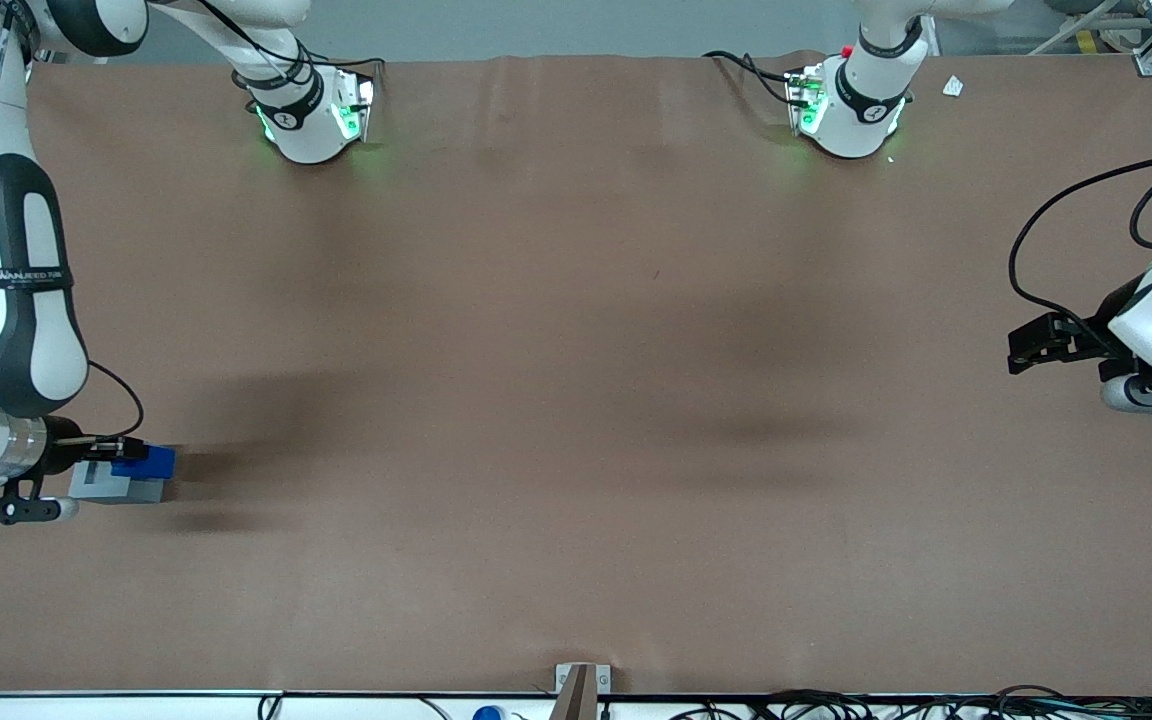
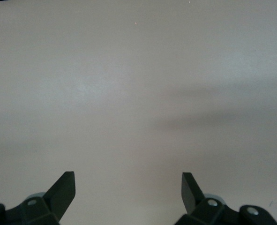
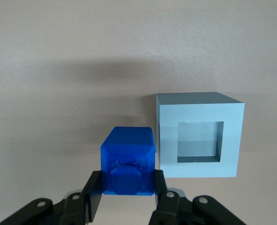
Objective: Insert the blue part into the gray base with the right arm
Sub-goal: 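Lift the blue block and carry it over the gray base's hole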
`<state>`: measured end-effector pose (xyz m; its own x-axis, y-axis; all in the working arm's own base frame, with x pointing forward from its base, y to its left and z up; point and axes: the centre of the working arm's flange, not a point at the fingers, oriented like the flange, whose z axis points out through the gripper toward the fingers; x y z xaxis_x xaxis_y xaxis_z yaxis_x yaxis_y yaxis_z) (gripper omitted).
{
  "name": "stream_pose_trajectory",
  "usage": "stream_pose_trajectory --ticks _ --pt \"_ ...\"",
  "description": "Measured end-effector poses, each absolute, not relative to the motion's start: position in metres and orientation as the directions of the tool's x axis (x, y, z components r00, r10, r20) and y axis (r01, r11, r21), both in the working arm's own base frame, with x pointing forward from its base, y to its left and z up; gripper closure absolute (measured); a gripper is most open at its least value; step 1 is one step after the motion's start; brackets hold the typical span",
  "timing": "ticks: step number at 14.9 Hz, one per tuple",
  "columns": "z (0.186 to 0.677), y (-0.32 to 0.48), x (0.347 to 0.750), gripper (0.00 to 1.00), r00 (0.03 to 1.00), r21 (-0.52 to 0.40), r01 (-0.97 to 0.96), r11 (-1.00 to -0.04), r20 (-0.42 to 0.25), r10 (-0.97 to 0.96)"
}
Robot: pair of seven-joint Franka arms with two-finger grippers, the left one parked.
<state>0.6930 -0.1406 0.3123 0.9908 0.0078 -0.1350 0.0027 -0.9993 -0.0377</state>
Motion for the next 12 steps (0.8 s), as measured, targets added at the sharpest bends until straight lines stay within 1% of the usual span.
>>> stream_pose_trajectory --ticks 4,7,12 --pt "0.325 -0.14 0.693 0.51 0.986 -0.044 0.011 -0.999 -0.166 0.018" --pt "0.339 -0.143 0.695 0.51 0.984 -0.041 0.018 -0.999 -0.176 0.025" --pt "0.356 -0.171 0.693 0.51 0.987 -0.039 0.016 -0.999 -0.159 0.022"
